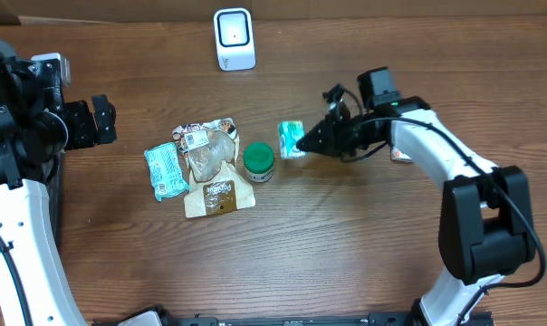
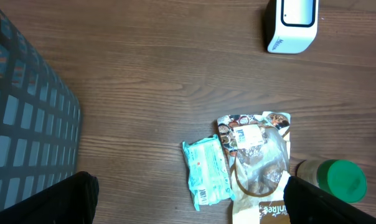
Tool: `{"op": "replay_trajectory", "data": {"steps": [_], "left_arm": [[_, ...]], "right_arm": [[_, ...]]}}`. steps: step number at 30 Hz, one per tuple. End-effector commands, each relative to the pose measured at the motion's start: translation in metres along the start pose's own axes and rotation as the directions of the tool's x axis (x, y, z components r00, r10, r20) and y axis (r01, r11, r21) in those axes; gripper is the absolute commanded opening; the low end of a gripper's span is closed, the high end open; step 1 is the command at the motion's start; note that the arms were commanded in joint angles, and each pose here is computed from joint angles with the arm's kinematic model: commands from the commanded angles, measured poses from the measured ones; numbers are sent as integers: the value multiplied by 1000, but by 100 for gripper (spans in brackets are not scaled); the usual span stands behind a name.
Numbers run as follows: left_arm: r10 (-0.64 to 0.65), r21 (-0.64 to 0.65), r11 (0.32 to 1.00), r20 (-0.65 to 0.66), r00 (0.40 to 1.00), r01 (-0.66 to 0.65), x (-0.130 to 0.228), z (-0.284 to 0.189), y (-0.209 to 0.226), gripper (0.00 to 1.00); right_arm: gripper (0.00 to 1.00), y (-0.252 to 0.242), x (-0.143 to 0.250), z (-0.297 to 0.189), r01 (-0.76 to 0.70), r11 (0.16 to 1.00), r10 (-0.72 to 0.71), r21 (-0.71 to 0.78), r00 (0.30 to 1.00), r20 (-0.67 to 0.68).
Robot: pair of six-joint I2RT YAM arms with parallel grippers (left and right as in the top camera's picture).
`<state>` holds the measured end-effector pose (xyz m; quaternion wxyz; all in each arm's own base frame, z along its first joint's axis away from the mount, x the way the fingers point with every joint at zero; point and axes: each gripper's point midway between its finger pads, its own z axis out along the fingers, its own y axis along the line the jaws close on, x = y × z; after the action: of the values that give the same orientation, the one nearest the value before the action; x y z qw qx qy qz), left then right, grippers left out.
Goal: Scan the item barcode
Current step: 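Grasp the green tissue pack with the right gripper and lift it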
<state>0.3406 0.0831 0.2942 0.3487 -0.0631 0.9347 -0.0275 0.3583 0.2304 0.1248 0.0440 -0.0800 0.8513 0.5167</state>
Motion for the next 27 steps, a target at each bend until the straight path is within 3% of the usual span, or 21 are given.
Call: {"op": "replay_trajectory", "data": {"steps": [1,4,27], "left_arm": [[26,11,1000,12,1000,-26,-3,-3,-3,100],[26,11,1000,12,1000,-26,-3,-3,-3,99],[26,11,1000,12,1000,-26,-3,-3,-3,100]], "right_arm": [[4,69,8,-24,106,927,-120,-360,993,-17],[4,90,9,-41,144,853,-170,-502,985,-5],[4,84,3,-52,67,868,-85,-492,996,-14]]}}
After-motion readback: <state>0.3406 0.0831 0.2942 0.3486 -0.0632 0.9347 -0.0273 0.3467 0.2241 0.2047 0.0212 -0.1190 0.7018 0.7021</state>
